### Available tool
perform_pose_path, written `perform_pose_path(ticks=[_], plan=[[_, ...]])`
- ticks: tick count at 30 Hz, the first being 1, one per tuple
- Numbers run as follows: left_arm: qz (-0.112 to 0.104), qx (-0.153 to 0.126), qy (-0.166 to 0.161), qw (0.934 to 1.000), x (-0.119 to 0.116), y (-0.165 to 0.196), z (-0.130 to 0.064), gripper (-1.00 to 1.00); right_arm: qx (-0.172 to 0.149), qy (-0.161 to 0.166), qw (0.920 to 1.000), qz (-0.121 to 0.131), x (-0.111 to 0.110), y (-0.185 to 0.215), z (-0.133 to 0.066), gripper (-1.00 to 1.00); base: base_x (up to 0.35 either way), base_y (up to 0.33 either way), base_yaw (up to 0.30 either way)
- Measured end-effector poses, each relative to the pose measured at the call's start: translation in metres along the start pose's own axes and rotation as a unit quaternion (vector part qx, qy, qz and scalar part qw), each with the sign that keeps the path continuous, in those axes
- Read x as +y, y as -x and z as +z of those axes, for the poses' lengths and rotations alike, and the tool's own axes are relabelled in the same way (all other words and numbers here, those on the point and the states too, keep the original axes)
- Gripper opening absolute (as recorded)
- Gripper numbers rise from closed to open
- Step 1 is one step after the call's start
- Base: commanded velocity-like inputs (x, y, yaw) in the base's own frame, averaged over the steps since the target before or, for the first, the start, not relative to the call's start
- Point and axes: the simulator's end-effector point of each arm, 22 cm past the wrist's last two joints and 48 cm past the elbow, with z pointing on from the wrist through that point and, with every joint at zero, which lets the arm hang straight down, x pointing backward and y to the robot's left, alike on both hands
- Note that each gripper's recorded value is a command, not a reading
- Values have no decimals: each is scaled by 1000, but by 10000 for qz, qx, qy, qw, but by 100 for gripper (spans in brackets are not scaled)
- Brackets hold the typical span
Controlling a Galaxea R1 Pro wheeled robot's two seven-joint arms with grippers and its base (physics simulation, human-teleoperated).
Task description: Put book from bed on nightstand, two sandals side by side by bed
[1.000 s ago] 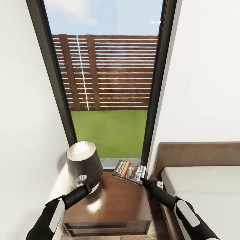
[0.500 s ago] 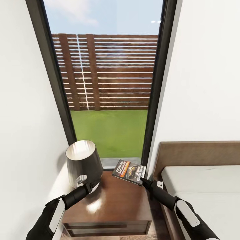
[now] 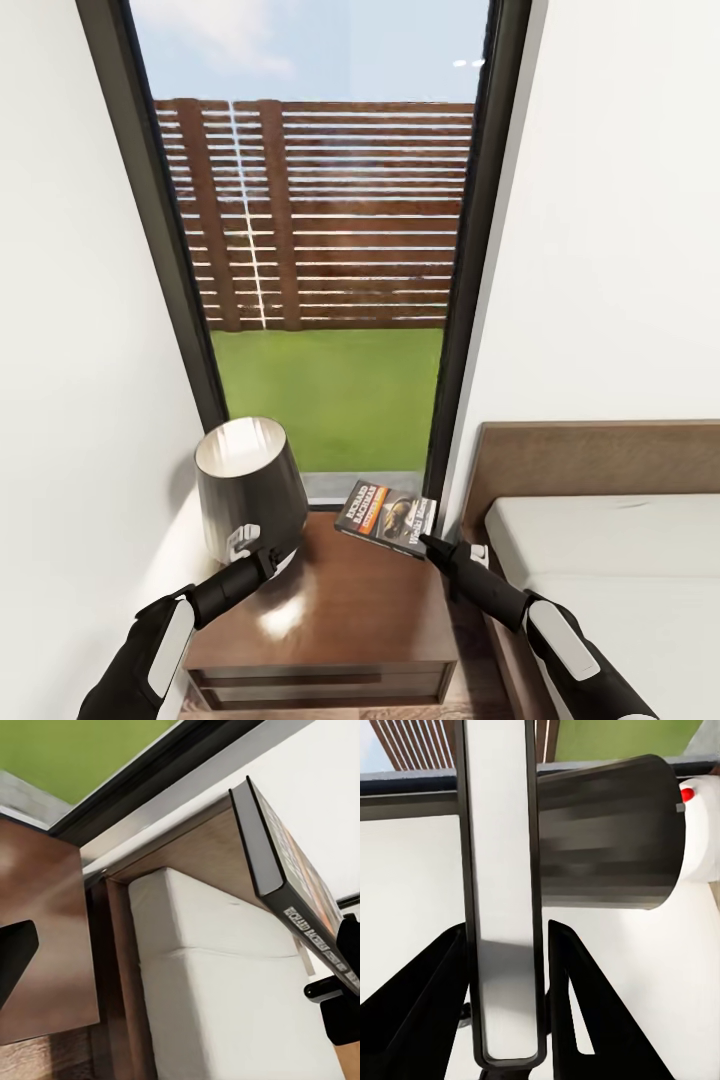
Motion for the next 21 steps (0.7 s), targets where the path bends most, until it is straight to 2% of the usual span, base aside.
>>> perform_pose_path(ticks=[13, 17, 21], plan=[[3, 0, 0, 10000, 13, -6, 6, 100, 75, -18, 10000, -9, -16, -2, 5, -100, 0, 0, 0], [1, 0, -2, 10000, 18, -9, 8, 100, 360, -127, 9992, -89, -27, -21, 13, -100, 0, 0, 0], [1, -4, -4, 10000, 22, -11, 9, 100, 473, -147, 9987, -103, -33, -29, 16, -100, 0, 0, 0]])
